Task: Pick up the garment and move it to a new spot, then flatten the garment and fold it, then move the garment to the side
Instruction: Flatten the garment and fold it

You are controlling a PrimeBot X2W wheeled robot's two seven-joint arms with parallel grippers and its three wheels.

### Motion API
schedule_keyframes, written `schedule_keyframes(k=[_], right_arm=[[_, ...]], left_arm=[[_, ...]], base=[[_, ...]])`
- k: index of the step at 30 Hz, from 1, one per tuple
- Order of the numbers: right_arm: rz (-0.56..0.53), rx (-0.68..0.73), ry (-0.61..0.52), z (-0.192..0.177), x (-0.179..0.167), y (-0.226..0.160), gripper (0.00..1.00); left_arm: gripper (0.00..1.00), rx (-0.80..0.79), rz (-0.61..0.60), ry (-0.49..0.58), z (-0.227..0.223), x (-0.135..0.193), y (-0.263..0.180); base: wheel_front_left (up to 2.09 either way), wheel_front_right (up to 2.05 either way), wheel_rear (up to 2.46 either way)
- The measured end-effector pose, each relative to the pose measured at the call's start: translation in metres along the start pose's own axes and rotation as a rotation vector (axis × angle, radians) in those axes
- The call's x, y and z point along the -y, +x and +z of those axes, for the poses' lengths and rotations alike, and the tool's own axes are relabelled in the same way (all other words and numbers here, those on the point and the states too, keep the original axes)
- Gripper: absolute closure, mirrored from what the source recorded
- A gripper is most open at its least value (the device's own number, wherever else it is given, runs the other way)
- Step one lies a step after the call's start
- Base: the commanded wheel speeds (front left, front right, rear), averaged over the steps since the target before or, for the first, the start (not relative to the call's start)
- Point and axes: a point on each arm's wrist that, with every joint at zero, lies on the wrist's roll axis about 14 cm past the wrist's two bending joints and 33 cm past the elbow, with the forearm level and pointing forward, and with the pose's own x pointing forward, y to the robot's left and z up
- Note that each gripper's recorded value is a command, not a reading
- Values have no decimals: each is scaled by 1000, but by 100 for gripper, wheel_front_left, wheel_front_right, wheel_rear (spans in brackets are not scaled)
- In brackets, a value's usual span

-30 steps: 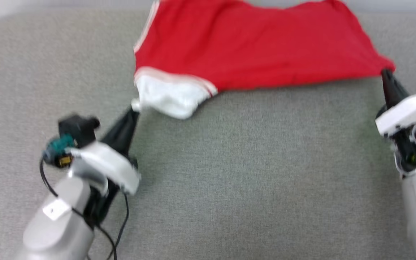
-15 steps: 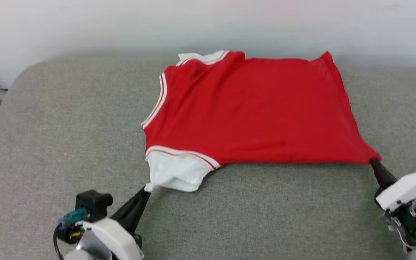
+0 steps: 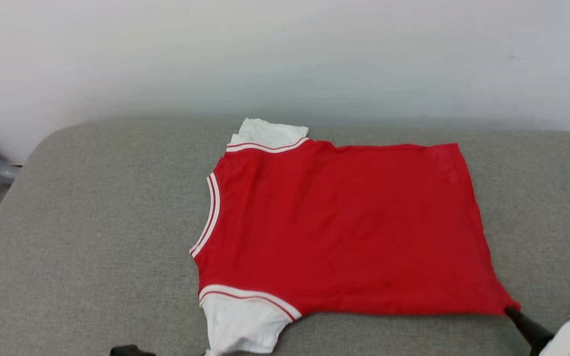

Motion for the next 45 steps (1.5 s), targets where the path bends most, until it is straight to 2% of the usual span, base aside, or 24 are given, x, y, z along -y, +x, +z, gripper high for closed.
schedule_keyframes(k=[6,11,18,32,45], right_arm=[[-3,-95,-24,-24,5,-22,100],[2,-124,-17,-27,6,-32,100],[26,-117,-42,-10,-3,-31,100],[36,-153,-153,30,-24,30,100],[-31,-205,-206,35,-12,85,100]], left_arm=[[100,-80,-17,-35,-21,11,-22],[100,-106,-16,-36,-26,12,-33],[100,-12,23,6,11,-4,-23],[100,12,31,167,78,-55,45],[100,-105,28,218,71,-90,100]], base=[[0,0,0],[0,0,0],[0,0,0],[0,0,0],[0,0,0]])
